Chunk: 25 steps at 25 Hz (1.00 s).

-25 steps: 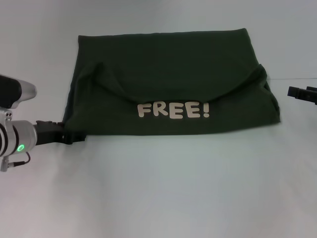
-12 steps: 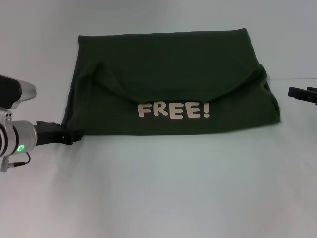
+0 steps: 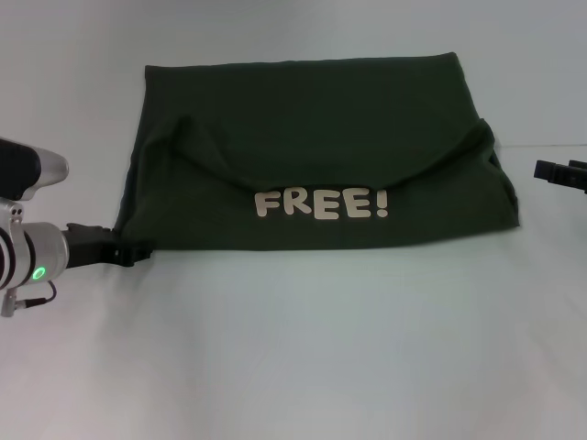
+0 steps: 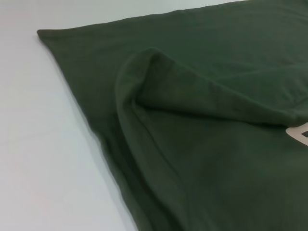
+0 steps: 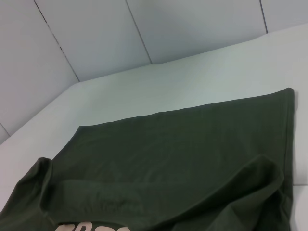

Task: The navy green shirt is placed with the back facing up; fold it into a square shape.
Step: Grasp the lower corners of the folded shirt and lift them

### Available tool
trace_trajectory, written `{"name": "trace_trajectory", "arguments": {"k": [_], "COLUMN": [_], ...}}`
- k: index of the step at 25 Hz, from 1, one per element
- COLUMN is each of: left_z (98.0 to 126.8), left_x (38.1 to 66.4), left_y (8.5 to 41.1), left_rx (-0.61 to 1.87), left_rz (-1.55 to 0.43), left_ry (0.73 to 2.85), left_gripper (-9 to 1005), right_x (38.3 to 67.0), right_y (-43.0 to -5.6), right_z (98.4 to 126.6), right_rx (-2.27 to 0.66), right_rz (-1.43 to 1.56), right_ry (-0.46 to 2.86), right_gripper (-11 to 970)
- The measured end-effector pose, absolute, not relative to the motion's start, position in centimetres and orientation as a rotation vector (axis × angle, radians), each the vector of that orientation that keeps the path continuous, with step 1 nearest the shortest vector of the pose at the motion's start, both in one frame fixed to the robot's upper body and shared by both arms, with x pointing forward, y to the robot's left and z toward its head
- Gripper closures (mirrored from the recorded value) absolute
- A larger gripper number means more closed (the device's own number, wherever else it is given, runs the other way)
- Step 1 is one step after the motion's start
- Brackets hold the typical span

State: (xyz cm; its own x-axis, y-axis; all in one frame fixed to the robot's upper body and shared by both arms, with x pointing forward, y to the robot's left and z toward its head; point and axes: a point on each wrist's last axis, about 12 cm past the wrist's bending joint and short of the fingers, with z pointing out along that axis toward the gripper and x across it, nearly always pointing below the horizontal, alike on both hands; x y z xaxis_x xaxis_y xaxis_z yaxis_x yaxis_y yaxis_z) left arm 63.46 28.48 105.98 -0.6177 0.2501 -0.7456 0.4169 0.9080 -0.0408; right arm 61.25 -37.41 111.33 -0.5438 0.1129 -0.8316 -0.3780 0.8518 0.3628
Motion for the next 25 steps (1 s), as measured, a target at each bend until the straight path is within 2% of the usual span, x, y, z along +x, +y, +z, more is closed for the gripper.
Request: {"name": "trace_trajectory", "arguments": {"k": [25], "left_z": [105.76], "left_x": [63.66], "left_y": [27.93], "left_rx": [0.453], "left_rz": [-0.265], "left_ry": [2.272], "left_gripper": [641], "right_x": [61.39], "right_y": [-37.50], "right_z": [111.42], "right_rx": [-0.191], "right_rz": [0.624], "right_ry": [2.053], "right_gripper": [192]}}
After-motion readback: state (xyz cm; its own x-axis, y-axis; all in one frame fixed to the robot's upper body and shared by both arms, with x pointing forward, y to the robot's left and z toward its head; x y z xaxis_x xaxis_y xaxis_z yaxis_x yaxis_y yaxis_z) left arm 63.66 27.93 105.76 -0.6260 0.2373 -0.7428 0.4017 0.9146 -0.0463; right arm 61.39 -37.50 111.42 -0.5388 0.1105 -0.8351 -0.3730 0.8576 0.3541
